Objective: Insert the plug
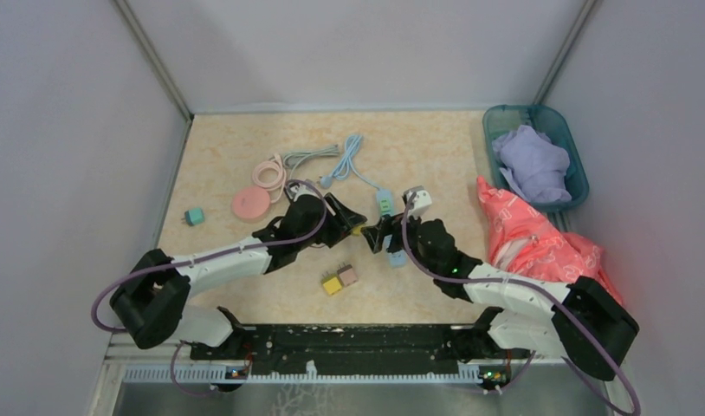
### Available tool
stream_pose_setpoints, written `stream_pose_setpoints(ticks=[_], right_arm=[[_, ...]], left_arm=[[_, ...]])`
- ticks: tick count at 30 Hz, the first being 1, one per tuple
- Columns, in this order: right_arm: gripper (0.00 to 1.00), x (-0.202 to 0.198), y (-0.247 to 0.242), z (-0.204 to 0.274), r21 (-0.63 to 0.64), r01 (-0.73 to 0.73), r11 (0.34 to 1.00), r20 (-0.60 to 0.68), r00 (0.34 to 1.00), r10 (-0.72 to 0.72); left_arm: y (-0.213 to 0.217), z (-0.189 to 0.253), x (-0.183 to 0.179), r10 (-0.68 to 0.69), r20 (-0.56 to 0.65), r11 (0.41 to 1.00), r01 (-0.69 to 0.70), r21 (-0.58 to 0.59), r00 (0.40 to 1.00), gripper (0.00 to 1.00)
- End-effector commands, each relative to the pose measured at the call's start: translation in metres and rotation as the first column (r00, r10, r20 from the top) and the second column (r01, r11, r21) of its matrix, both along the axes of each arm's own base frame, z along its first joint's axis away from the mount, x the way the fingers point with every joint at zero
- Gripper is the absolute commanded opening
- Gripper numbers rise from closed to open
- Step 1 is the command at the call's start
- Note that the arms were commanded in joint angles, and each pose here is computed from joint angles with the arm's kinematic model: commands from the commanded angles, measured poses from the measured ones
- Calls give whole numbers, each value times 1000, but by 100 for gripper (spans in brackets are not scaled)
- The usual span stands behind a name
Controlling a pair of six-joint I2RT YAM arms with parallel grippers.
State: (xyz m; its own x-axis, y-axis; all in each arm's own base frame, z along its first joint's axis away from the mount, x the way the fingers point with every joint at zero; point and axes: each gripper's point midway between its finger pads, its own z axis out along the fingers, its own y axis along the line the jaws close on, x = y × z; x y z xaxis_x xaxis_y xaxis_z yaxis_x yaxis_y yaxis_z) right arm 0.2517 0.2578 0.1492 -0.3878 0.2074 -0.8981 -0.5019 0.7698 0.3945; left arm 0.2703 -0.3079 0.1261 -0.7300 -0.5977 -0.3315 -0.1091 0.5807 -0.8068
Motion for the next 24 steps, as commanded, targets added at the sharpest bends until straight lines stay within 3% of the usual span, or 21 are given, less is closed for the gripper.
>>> stream_pose_setpoints(ticks=[1,16,24], right_arm=[[77,6,15,28,60,-10,998,95,995,4],[68,19,27,36,98,54,994,155,985,-69],[57,18,35,34,95,45,994,160,985,-60]], left_arm=[[-7,29,4,40,11,987,-38,-156,999,53],[-15,36,-3,8,-7,969,-10,-247,1000,55],[-22,35,-7,-33,-13,962,28,-271,999,58]])
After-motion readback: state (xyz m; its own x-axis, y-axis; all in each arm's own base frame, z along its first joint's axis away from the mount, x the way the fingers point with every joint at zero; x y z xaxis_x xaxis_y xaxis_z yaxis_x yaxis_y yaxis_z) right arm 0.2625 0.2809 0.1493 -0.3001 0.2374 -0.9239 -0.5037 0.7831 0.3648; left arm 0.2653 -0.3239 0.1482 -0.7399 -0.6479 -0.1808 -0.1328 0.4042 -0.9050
